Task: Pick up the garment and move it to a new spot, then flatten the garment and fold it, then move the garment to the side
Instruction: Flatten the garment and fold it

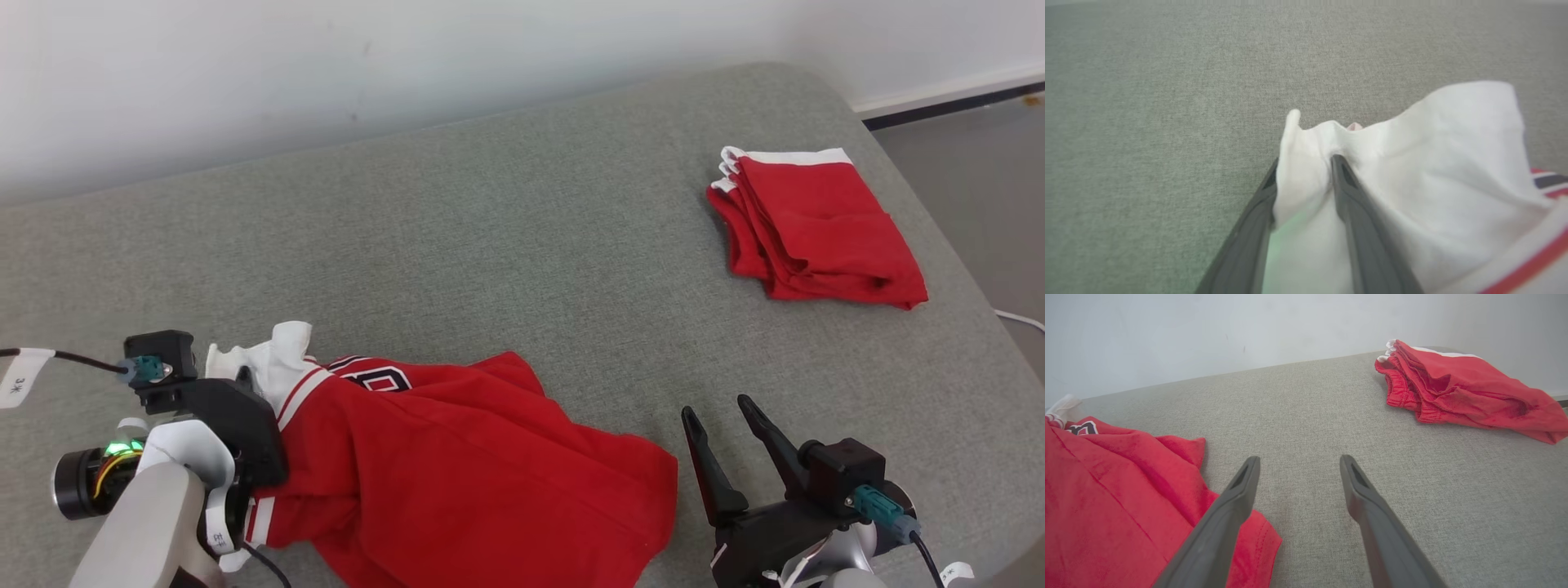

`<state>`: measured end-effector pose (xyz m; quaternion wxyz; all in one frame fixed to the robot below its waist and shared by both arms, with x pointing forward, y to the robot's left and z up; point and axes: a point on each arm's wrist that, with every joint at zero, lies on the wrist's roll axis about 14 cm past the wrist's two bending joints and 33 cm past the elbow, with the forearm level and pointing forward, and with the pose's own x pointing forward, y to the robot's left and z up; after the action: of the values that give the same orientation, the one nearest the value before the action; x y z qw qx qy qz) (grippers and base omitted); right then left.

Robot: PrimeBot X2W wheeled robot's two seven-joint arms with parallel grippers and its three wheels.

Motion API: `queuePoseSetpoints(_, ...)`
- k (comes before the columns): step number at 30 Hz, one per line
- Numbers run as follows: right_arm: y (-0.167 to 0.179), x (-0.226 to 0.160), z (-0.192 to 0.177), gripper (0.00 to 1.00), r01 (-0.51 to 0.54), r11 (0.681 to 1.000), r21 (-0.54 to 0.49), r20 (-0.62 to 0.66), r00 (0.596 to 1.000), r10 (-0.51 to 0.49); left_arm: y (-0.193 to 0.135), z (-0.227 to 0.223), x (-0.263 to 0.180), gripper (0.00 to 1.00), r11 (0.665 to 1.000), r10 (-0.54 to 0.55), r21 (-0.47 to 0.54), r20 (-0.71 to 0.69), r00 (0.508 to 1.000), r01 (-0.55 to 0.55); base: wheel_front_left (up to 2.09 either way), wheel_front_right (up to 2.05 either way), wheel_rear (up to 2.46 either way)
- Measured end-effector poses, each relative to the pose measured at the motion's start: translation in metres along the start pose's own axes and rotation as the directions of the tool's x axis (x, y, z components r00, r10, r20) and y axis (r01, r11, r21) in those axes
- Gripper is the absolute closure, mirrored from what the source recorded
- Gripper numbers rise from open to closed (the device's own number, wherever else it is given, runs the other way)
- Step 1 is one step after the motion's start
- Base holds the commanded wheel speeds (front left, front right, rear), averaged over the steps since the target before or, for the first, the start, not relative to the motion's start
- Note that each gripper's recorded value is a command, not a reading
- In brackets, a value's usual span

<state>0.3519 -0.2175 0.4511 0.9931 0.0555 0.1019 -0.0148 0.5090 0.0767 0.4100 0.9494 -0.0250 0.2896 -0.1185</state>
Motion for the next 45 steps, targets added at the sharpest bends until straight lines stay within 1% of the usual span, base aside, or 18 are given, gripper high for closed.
queuePoseSetpoints(1, 0.0, 0.0, 0.0, 0.0, -0.001, 1.0, 0.0, 0.0, 1.0, 0.001, 0.001, 0.002, -0.001, 0.0, 1.0, 0.003, -0.007, 0.009, 1.0, -0.003, 0.0, 0.0, 0.0)
queuePoseSetpoints(12, 0.012, 0.002, 0.001, 0.0, -0.039, 0.999, -0.003, 0.003, 0.999, 0.039, 0.014, 0.01, -0.009, 0.0, 0.998, 0.022, -0.058, 0.036, 0.999, -0.019, 0.0, 0.0, 0.0)
queuePoseSetpoints(13, 0.013, 0.002, 0.001, 0.0, -0.04, 0.999, -0.004, 0.002, 0.999, 0.04, 0.014, 0.01, -0.009, 0.05, 0.998, 0.019, -0.064, 0.032, 0.999, -0.017, 0.0, 0.0, 0.0)
queuePoseSetpoints(14, 0.012, 0.002, 0.001, 0.0, -0.039, 0.999, -0.003, 0.0, 0.999, 0.039, 0.014, 0.008, -0.008, 0.34, 0.997, 0.017, -0.071, 0.026, 1.0, -0.015, 0.0, 0.0, 0.0)
queuePoseSetpoints(15, 0.011, 0.001, 0.0, 0.0, -0.036, 0.999, -0.003, -0.003, 0.999, 0.036, 0.013, 0.006, -0.007, 0.54, 0.997, 0.008, -0.077, 0.018, 1.0, -0.007, 0.0, 0.0, 0.0)
queuePoseSetpoints(16, 0.01, 0.001, 0.0, 0.0, -0.035, 0.999, -0.003, -0.004, 0.999, 0.035, 0.012, 0.005, -0.006, 0.62, 0.997, 0.004, -0.08, 0.012, 1.0, -0.003, 0.0, 0.0, 0.0)
queuePoseSetpoints(17, 0.009, 0.001, -0.001, 0.0, -0.032, 0.999, -0.004, -0.006, 0.999, 0.032, 0.011, 0.004, -0.005, 0.87, 0.997, 0.0, -0.078, 0.008, 1.0, 0.0, 0.0, 0.0, 0.0)
queuePoseSetpoints(18, 0.008, 0.001, -0.001, 0.0, -0.03, 1.0, -0.005, -0.009, 1.0, 0.03, 0.011, 0.003, -0.004, 1.0, 0.997, 0.001, -0.078, 0.004, 1.0, -0.001, 0.0, 0.0, 0.0)
queuePoseSetpoints(20, 0.007, 0.001, -0.001, 0.0, -0.027, 1.0, -0.004, -0.009, 1.0, 0.027, 0.011, 0.007, -0.004, 1.0, 0.997, -0.005, -0.077, 0.022, 1.0, 0.007, 0.0, 0.0, 0.0)
queuePoseSetpoints(23, 0.006, 0.002, 0.001, 0.0, -0.025, 1.0, -0.005, -0.003, 1.0, 0.025, 0.01, 0.021, -0.007, 1.0, 0.996, -0.009, -0.087, 0.096, 0.995, 0.017, 0.0, 0.0, 0.0)
queuePoseSetpoints(27, 0.007, 0.002, 0.004, 0.0, -0.031, 0.999, -0.01, 0.008, 0.999, 0.031, 0.025, 0.03, -0.023, 1.0, 0.993, 0.035, -0.121, 0.205, 0.978, -0.01, 0.0, 0.0, 0.0)
queuePoseSetpoints(30, 0.007, 0.0, 0.001, 0.0, -0.035, 0.999, -0.014, -0.004, 0.999, 0.035, 0.042, 0.019, -0.043, 1.0, 0.986, 0.085, -0.164, 0.25, 0.965, -0.044, 0.0, 0.0, 0.0)
queuePoseSetpoints(31, 0.007, 0.0, -0.001, 0.0, -0.039, 0.999, -0.019, -0.013, 0.999, 0.039, 0.052, 0.008, -0.059, 1.0, 0.978, 0.121, -0.195, 0.267, 0.956, -0.07, 0.0, 0.0, 0.0)
queuePoseSetpoints(35, 0.01, 0.005, 0.003, 0.0, -0.057, 0.998, -0.036, -0.02, 0.998, 0.057, 0.064, -0.007, -0.09, 1.0, 0.967, 0.171, -0.233, 0.292, 0.941, -0.103, 0.0, 0.0, 0.0)
queuePoseSetpoints(39, 0.019, 0.012, 0.01, 0.0, -0.088, 0.995, -0.049, -0.025, 0.996, 0.087, 0.071, -0.013, -0.117, 1.0, 0.952, 0.22, -0.276, 0.325, 0.92, -0.13, 0.0, 0.0, 0.0)
queuePoseSetpoints(43, 0.027, 0.016, 0.004, 0.0, -0.119, 0.991, -0.054, -0.088, 0.989, 0.114, 0.073, -0.022, -0.136, 1.0, 0.935, 0.263, -0.317, 0.332, 0.906, -0.155, 0.0, 0.0, 0.0)
queuePoseSetpoints(45, 0.03, 0.017, -0.007, 0.0, -0.128, 0.991, -0.039, -0.16, 0.98, 0.12, 0.073, -0.018, -0.142, 1.0, 0.934, 0.27, -0.323, 0.355, 0.895, -0.154, 0.0, 0.0, 0.0)
